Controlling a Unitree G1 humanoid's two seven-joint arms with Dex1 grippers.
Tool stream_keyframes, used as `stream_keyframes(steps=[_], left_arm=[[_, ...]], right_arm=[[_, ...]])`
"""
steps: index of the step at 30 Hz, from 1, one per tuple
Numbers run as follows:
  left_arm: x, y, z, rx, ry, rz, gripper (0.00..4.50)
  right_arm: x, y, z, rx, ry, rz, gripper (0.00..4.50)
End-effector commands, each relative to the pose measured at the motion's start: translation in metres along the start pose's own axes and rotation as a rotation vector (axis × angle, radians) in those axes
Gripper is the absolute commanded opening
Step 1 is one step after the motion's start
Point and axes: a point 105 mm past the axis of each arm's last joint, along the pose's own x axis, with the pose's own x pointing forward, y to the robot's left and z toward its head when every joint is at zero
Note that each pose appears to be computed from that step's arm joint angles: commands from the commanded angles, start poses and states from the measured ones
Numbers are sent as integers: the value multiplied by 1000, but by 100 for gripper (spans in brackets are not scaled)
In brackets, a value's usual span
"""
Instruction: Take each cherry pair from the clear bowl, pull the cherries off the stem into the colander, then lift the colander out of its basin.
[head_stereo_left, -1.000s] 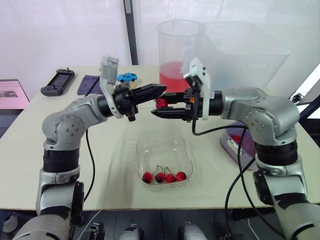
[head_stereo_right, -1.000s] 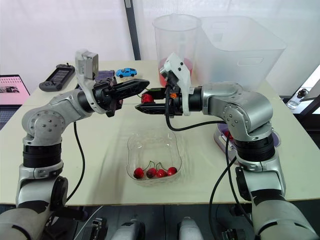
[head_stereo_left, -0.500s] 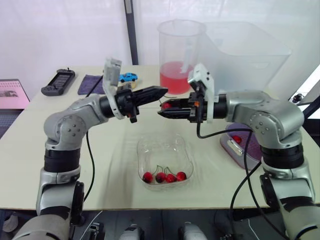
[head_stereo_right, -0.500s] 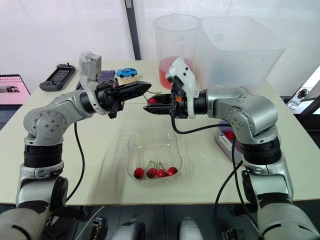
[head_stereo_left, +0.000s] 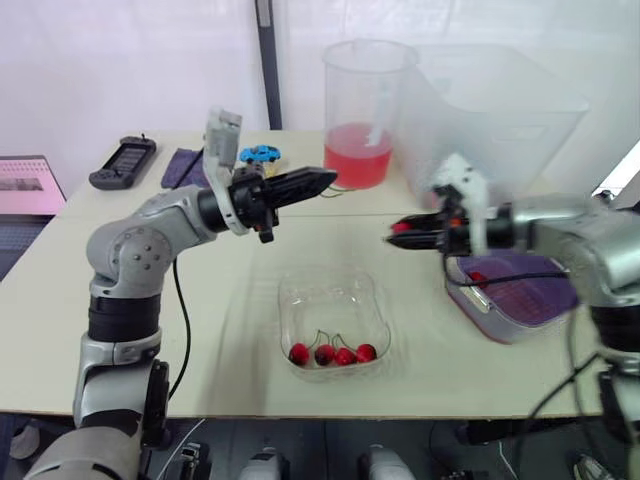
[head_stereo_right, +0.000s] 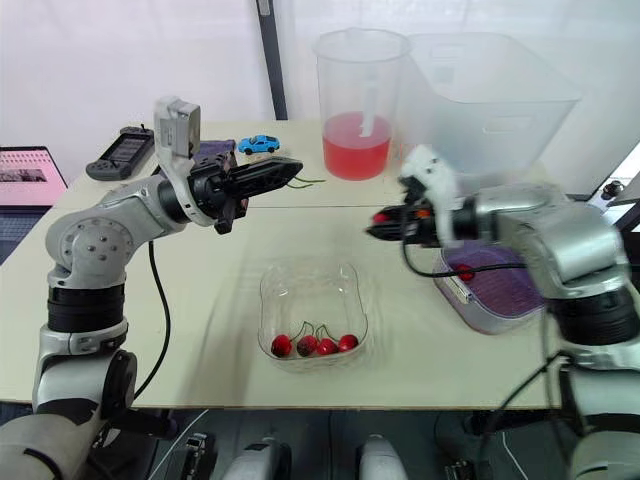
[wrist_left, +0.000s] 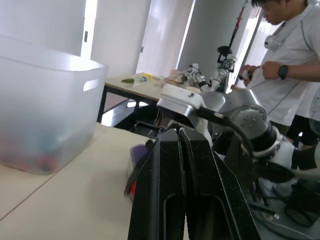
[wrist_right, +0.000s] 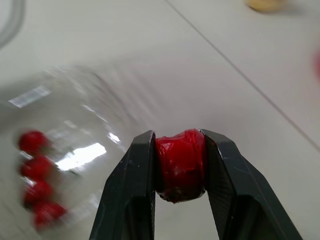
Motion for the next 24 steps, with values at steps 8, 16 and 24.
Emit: stream_keyframes(steps=[8,16,24], left_arm=[[-8,-4,-1,42,-6,32,0],[-13,-4,-5,44,12,48,0],[-15,3,-13,43,60,82,0]], right_arm=[[-60,-50,-83,-51,346,-153,135],[-61,-47,-91,-10,353,-126,314],[-67,-36,-15,-94,119,-26,445]])
